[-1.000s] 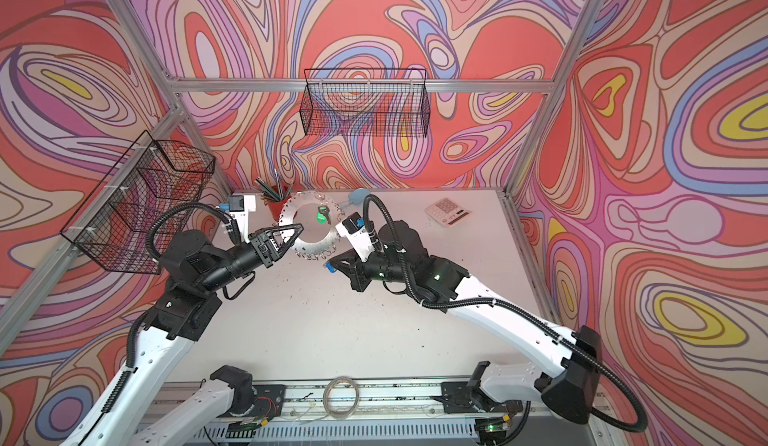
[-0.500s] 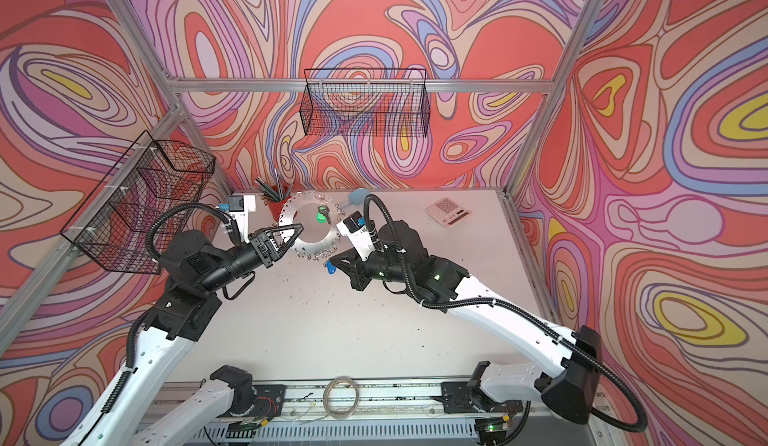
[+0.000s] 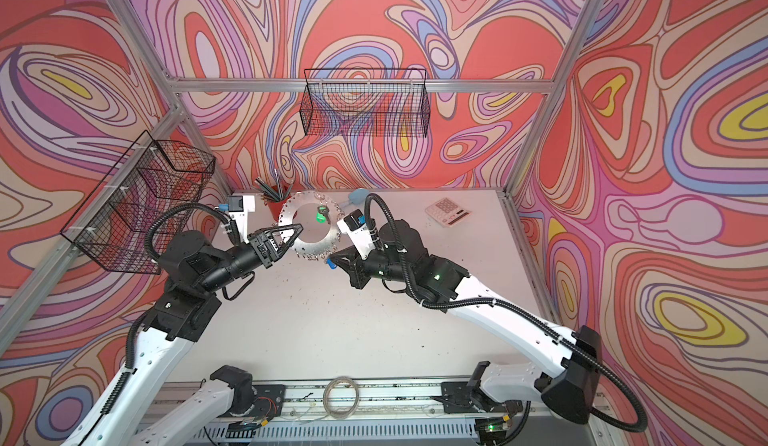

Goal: Put the keys on the keyring

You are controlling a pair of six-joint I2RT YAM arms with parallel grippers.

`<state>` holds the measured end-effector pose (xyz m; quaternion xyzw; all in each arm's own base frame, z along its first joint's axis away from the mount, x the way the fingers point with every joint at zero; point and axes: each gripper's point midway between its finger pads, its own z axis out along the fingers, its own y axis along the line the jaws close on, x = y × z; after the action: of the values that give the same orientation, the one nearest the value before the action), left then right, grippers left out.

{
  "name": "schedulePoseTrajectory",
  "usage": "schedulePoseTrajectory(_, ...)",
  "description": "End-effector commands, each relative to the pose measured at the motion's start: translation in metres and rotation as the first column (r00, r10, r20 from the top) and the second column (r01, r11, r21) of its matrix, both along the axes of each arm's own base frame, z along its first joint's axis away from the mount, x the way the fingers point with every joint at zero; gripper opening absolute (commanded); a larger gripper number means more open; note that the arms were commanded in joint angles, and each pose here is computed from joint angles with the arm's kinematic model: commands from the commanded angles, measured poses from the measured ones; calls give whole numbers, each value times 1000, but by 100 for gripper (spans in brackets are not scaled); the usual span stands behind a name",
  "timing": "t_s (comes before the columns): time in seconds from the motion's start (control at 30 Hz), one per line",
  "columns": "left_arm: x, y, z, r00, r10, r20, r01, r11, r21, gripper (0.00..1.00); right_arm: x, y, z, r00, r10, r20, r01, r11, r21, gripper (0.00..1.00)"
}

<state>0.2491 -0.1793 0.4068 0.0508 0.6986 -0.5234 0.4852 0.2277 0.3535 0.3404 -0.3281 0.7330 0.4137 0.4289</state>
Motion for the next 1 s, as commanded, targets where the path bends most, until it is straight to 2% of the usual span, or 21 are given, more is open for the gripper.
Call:
schedulePoseTrajectory(0.0, -8, 2, 21, 997, -8, 73, 10, 1000, -29, 0, 3, 3, 13, 1000, -10, 25, 10, 1000, 24, 0)
schedulePoseTrajectory(0.97, -12, 3, 22, 997, -7, 82, 10, 999, -33, 0, 7, -3, 2, 999, -13, -30, 14, 999, 36, 0)
